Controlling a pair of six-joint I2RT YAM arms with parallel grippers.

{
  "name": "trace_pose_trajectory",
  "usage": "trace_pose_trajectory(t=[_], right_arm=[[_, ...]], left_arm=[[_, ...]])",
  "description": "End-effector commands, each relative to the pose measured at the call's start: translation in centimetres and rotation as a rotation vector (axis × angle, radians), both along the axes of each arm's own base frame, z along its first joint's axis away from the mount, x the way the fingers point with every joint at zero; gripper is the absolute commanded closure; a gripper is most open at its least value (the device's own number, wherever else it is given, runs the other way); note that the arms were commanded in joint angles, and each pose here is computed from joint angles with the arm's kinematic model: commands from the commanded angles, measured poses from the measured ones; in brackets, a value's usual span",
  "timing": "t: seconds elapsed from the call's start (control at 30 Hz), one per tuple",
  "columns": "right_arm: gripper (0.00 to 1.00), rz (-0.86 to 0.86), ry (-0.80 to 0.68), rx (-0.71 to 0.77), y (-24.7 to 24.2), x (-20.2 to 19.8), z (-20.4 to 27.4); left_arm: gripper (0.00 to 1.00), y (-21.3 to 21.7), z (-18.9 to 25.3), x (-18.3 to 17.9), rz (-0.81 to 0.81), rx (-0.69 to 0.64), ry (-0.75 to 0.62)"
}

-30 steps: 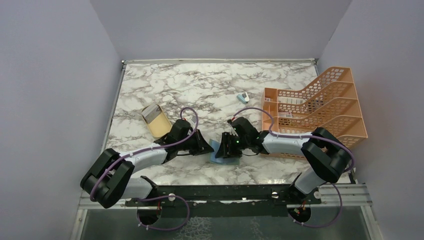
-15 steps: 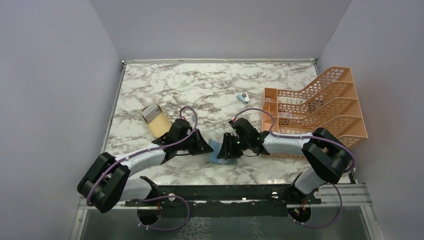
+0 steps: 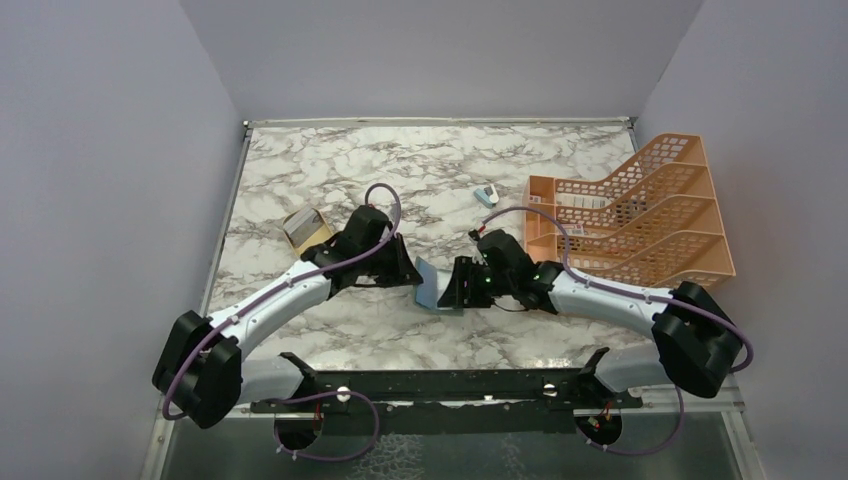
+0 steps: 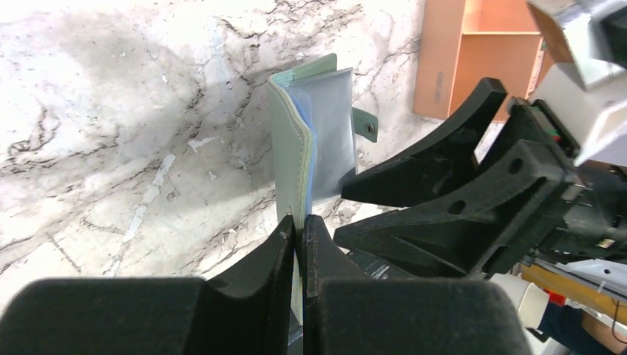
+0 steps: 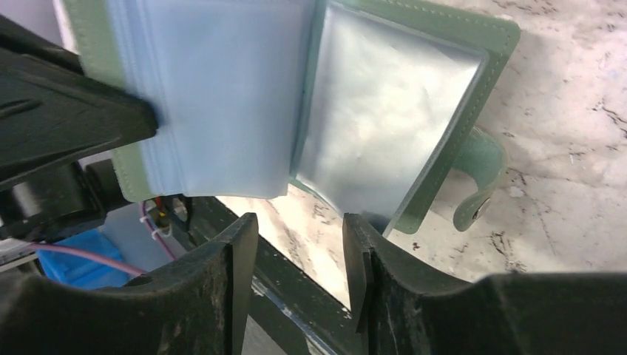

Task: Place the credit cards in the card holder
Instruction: Open the card holder at the center of the board.

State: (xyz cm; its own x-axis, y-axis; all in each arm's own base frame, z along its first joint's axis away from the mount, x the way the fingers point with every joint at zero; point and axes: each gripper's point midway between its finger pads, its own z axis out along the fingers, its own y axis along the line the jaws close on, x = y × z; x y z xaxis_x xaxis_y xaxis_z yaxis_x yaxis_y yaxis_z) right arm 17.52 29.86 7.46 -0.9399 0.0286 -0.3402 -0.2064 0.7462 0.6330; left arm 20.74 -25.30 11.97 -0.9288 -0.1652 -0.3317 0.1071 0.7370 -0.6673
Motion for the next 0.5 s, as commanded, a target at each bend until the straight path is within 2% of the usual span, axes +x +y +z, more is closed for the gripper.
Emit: trace_pose_trajectory(t=[0.0,0.17,0.47], right_arm=[[0.51,0.029,-0.050,0.112,1.9,0.5,3.2],[0.38,0.031,-0.044,0.104,2.8,1.2,2.9],[0.31,0.088,-0.013,0.142,5.1,1.2,2.0]], left_arm=[[1.00,1.3,-0.3,-0.4,-0.015,0.125,0.032],[1.00,1.2,-0.6,-0.3,-0.041,0.183,0.051],[1.00,0.8,-1.1,-0.3,-0.055,0.200,0.073]])
